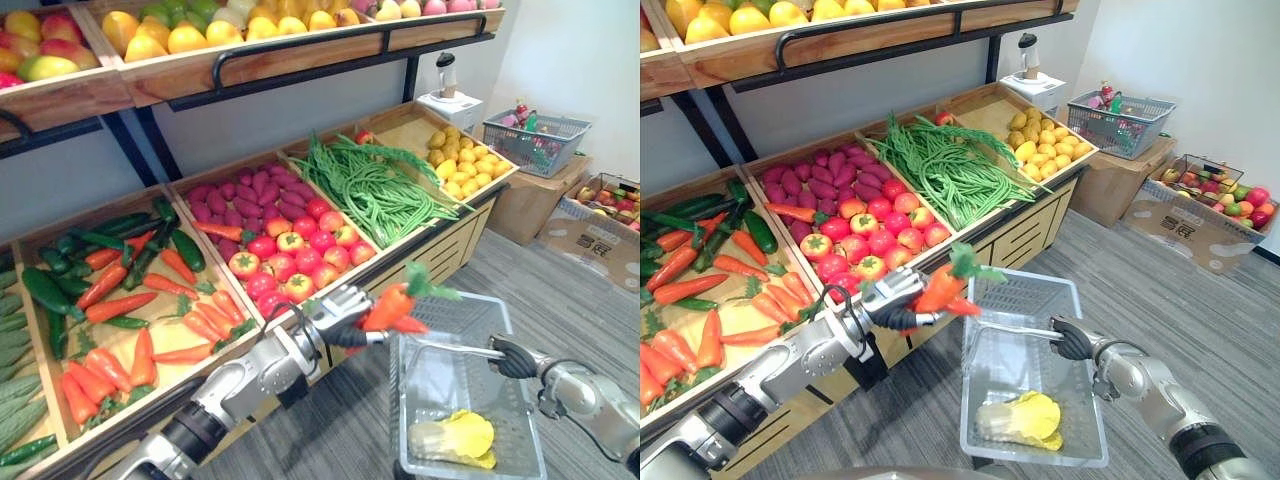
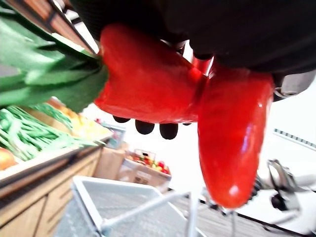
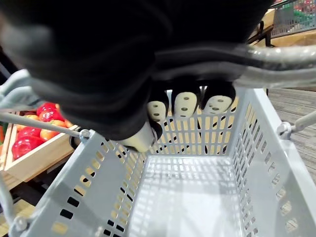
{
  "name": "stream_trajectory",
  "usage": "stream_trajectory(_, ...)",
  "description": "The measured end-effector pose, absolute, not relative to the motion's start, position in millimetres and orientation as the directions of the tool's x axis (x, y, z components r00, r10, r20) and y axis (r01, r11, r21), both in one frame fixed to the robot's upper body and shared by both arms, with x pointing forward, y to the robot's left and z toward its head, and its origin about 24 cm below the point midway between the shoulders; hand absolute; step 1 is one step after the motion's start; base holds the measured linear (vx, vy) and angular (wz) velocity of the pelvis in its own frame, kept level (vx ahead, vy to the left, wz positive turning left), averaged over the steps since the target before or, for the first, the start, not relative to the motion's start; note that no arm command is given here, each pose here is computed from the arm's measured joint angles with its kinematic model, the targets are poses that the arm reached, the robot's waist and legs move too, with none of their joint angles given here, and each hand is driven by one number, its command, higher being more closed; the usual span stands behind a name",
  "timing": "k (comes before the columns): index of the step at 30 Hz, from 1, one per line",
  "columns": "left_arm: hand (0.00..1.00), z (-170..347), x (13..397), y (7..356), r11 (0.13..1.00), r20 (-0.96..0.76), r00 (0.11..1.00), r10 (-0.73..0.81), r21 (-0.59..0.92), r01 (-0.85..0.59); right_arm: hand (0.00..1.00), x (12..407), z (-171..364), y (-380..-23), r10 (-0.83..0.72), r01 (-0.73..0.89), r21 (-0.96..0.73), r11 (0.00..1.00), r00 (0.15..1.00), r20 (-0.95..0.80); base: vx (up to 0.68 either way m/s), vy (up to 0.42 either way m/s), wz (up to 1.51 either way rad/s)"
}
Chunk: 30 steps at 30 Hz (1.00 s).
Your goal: Pick vegetable in the basket
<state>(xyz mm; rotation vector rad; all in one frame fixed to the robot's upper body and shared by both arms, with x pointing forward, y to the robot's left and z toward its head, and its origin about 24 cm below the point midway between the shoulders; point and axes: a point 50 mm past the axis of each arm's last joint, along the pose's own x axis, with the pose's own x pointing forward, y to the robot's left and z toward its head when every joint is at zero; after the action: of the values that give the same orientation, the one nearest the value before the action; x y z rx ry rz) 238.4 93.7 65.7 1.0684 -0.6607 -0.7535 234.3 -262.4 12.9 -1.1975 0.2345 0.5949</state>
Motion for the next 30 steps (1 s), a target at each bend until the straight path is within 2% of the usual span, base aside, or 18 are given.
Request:
stream_trajectory(7,1.00,51,218,76,0.169,-0.025,0.432,-0.901,0.899,0.404,1.00,251,31,-250,0.367,-0.541,-0.810,0.225,0.817,-0.444,0.01,-0.001,-0.10)
stream_trajectory(10,1.00,50,209,66,0.105,-0.060,0.357,-0.932,0.898,0.428,1.00,259,40,-246,0.371,-0.514,-0.825,0.234,0.832,-0.413,-0.02,-0.023,-0.02)
stream_trajectory(16,1.00,57,191,49,0.089,-0.032,0.247,-0.969,0.881,0.464,1.00,276,61,-239,0.368,-0.458,-0.858,0.233,0.858,-0.359,-0.06,-0.057,0.03)
stream_trajectory(25,1.00,59,185,32,0.068,-0.024,0.184,-0.983,0.876,0.478,1.00,294,80,-231,0.358,-0.410,-0.878,0.245,0.880,-0.312,-0.03,-0.037,0.15)
stream_trajectory(30,1.00,50,189,30,0.048,-0.062,0.203,-0.977,0.868,0.494,1.00,302,84,-216,0.390,-0.407,-0.871,0.275,0.875,-0.285,-0.02,-0.019,0.07)
